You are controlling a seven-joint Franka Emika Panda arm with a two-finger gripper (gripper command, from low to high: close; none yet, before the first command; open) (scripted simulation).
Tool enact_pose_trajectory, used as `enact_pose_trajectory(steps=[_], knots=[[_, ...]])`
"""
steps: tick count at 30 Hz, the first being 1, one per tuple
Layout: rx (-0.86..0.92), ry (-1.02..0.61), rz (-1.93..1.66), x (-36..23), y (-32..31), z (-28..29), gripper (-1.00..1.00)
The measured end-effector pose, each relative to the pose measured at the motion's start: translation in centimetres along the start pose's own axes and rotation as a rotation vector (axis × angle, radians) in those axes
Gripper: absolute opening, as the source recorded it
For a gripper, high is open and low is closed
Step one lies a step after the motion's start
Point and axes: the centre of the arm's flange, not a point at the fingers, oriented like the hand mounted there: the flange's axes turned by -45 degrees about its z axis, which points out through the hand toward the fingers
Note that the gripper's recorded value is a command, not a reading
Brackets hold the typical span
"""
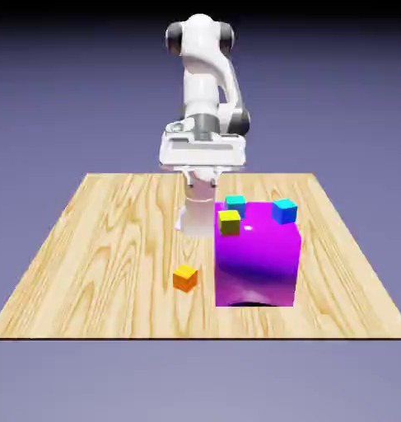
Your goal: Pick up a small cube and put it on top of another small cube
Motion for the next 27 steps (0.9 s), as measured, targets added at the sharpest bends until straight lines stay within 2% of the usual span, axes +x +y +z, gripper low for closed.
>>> enact_pose_trajectory(steps=[13, 27], knots=[[0.139, -0.095, -0.203, -5.3, 4.8, 3.9, 0.0], [0.319, -0.201, -0.442, -13.7, 7.4, 8.9, 0.0]])
